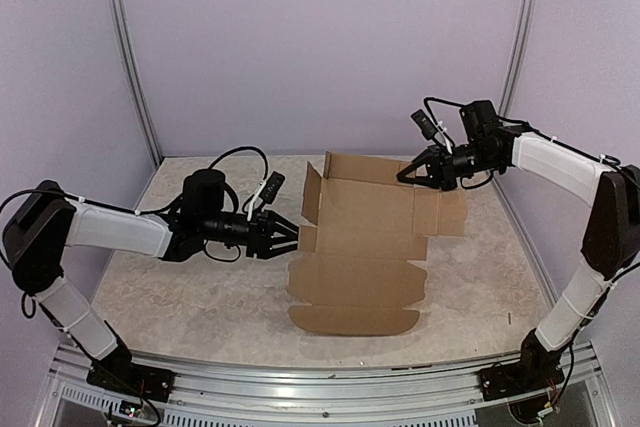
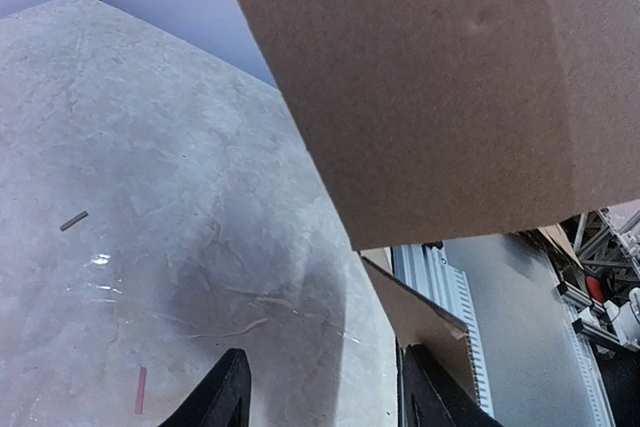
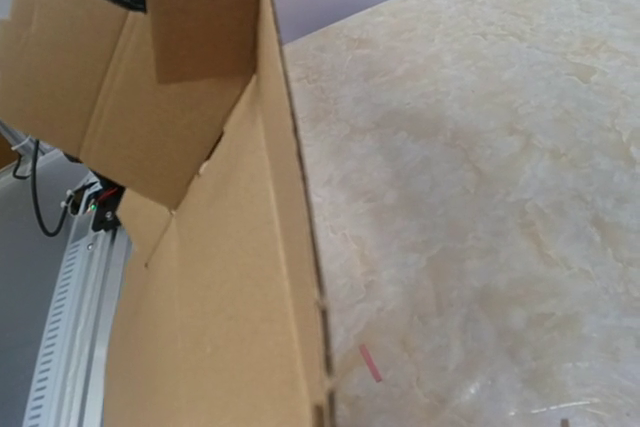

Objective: Fold the paper box

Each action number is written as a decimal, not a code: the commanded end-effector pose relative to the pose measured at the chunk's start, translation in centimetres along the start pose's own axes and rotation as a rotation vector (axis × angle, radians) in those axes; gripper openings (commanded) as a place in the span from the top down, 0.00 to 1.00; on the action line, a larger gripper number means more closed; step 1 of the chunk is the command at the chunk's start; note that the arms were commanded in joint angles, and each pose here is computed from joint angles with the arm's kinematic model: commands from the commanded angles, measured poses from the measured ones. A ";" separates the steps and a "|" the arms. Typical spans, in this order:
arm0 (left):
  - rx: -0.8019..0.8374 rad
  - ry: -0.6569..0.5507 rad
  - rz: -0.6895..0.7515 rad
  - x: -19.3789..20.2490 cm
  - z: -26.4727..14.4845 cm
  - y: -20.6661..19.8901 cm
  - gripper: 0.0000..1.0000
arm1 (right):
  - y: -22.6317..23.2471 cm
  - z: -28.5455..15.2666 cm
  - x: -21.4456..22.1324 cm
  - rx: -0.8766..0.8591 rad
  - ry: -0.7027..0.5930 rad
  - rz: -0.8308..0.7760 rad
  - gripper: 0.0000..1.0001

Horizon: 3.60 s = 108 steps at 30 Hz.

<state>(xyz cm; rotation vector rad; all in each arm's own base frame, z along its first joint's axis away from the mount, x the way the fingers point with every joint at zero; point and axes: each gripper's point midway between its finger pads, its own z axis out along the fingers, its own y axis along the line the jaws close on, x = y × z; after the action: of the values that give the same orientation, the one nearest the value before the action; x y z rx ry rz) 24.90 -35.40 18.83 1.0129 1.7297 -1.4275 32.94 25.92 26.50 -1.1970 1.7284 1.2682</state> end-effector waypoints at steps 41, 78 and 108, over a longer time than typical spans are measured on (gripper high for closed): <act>0.206 -0.059 -0.059 0.1 2.2 -1.1 0.49 | 0.1 0.2 1.0 0.069 0.035 -0.062 1.00; -0.006 0.103 -0.482 10.2 4.0 5.3 0.55 | -6.1 -1.4 4.5 0.464 0.260 -0.103 0.33; -0.427 0.103 -0.488 7.6 3.9 2.4 0.42 | 1.7 9.7 18.2 0.154 0.552 -0.186 0.43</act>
<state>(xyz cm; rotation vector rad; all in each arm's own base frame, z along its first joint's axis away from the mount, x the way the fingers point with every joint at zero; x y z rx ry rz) 21.88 -37.75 6.93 0.5193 2.3756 -1.3237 24.32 29.51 6.99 -1.7129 2.0053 0.7144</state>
